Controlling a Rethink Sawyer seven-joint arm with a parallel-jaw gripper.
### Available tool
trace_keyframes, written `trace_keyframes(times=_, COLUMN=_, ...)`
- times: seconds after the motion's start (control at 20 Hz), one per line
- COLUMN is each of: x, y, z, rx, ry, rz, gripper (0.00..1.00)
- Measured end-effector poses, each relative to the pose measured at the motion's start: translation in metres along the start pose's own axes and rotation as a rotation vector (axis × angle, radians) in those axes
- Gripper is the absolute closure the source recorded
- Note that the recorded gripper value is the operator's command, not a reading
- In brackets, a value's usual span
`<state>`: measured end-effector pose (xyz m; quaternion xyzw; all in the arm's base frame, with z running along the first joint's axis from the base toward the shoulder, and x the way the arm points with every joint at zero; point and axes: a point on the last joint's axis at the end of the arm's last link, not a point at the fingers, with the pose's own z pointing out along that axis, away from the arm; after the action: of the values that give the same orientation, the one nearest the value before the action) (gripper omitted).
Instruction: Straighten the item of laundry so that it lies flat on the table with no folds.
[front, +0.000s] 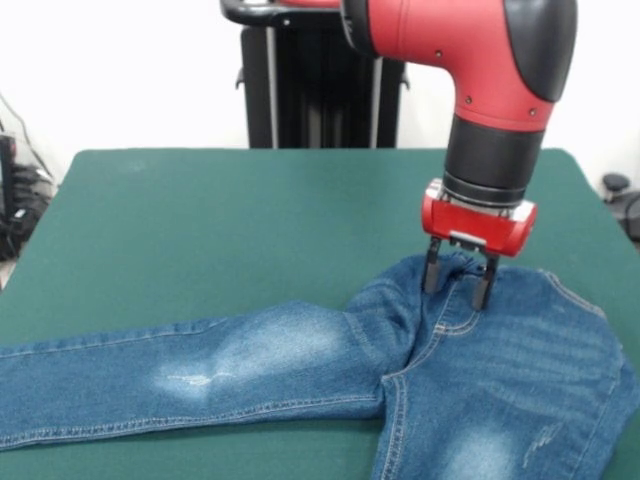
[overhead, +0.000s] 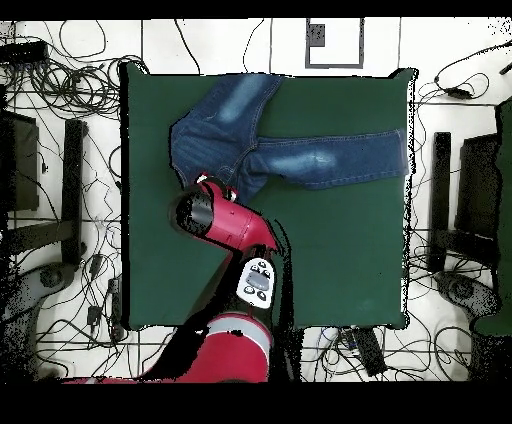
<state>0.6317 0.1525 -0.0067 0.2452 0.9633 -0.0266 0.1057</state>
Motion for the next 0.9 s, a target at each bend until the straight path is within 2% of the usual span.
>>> trace_keyframes(times=0.9, x=0.0035, y=0.0044, z=0.0041, rx=-0.016, ry=-0.011, rz=-0.001, gripper=0.0)
